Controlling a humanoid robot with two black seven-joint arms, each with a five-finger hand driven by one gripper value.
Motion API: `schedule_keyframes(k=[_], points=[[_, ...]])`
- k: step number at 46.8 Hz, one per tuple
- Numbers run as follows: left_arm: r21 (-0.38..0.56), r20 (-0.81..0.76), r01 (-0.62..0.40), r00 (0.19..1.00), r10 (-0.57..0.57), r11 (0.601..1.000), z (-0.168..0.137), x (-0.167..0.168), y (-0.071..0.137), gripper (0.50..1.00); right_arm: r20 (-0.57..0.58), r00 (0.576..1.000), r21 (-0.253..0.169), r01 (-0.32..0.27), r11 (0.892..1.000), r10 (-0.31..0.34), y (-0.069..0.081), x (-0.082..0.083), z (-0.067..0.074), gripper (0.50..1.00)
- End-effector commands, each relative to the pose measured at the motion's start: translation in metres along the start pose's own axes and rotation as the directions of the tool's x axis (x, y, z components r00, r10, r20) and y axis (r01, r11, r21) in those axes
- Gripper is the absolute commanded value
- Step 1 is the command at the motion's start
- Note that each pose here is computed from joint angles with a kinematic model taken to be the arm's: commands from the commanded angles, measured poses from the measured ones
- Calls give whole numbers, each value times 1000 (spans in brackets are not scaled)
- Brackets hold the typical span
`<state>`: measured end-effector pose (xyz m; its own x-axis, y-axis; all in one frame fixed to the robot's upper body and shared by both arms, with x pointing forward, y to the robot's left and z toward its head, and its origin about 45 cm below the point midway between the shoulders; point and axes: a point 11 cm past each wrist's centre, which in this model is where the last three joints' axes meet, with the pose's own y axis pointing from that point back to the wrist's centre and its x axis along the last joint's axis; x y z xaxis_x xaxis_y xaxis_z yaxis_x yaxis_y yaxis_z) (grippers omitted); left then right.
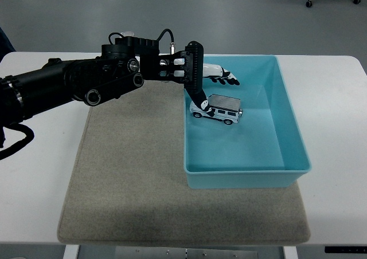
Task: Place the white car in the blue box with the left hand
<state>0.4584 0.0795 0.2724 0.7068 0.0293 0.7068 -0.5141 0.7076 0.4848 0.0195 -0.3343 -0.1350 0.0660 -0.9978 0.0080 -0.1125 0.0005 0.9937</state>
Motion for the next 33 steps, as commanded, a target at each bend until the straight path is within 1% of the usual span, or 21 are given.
schedule_keyframes(k=[1,2,3,9,16,18,23,28,33], points=[[-6,5,-18,1000,18,1000,4,6,1,956,0,1000,0,0,1000,0,0,0,0,936],[-6,6,-25,1000,26,1000,4,8,1,968,0,1000,0,0,1000,0,0,0,0,936],[-5,8,-32,999,32,999,4,9,1,971,0,1000,0,0,1000,0,0,0,0,936],[-4,12,-57,998,57,998,5,17,4,973,-1,1000,0,0,1000,0,0,0,0,936],[-3,7,-141,990,141,990,9,52,15,979,0,1000,0,0,1000,0,0,0,0,936],[-12,7,-156,988,156,988,12,59,18,992,0,1000,0,0,1000,0,0,0,0,936],[-17,15,-188,982,189,982,18,75,24,992,0,1000,0,0,1000,0,0,0,0,936],[27,17,-233,972,232,972,3,92,37,992,0,1000,0,0,1000,0,0,0,0,936],[90,4,-268,963,268,959,-20,101,46,992,0,1000,0,0,1000,0,0,0,0,936]])
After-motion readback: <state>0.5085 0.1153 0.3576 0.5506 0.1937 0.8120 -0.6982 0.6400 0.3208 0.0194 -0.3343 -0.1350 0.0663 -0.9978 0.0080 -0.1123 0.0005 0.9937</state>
